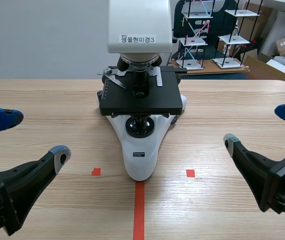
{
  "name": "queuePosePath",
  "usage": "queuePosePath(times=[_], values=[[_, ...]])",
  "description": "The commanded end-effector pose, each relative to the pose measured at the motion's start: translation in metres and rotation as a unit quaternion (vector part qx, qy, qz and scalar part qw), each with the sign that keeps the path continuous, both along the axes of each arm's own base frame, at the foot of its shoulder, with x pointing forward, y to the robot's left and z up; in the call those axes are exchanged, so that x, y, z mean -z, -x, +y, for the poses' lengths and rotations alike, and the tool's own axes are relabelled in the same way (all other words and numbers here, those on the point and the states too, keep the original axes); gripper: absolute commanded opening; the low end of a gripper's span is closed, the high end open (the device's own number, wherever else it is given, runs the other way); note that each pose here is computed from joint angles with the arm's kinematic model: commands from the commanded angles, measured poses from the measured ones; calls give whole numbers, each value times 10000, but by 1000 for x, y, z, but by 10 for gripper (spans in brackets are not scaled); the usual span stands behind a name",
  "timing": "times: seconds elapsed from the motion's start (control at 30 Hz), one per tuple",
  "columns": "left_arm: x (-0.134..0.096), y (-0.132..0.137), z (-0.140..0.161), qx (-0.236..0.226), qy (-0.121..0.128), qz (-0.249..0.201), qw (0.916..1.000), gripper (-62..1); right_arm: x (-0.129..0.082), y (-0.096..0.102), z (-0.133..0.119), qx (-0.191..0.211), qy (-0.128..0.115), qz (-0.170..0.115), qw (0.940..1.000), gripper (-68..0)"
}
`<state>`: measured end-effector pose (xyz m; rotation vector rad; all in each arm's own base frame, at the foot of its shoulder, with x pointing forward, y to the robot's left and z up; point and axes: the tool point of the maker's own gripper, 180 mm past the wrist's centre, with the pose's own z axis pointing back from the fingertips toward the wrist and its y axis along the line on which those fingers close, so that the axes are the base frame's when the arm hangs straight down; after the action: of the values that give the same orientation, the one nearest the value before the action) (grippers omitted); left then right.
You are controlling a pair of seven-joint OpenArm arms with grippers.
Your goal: Point at the diaphragm
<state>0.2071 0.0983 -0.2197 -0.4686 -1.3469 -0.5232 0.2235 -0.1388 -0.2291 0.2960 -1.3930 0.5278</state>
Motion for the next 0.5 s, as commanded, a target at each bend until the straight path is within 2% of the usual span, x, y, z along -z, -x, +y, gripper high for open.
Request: queuePosePath(times=[0.0, 0.27, 0.47], values=[[-6, 1, -3, 27, 99, -70, 9999, 14, -5, -3, 1, 17, -36, -72, 10000, 4], [-6, 1, -3, 25, 99, -73, 9999, 14, 3, -2, 0, 39, 82, 120, 9999, 4], [-6, 1, -3, 16, 106, -71, 9999, 14, 3, -2, -1, 41, 90, 133, 9999, 4]])
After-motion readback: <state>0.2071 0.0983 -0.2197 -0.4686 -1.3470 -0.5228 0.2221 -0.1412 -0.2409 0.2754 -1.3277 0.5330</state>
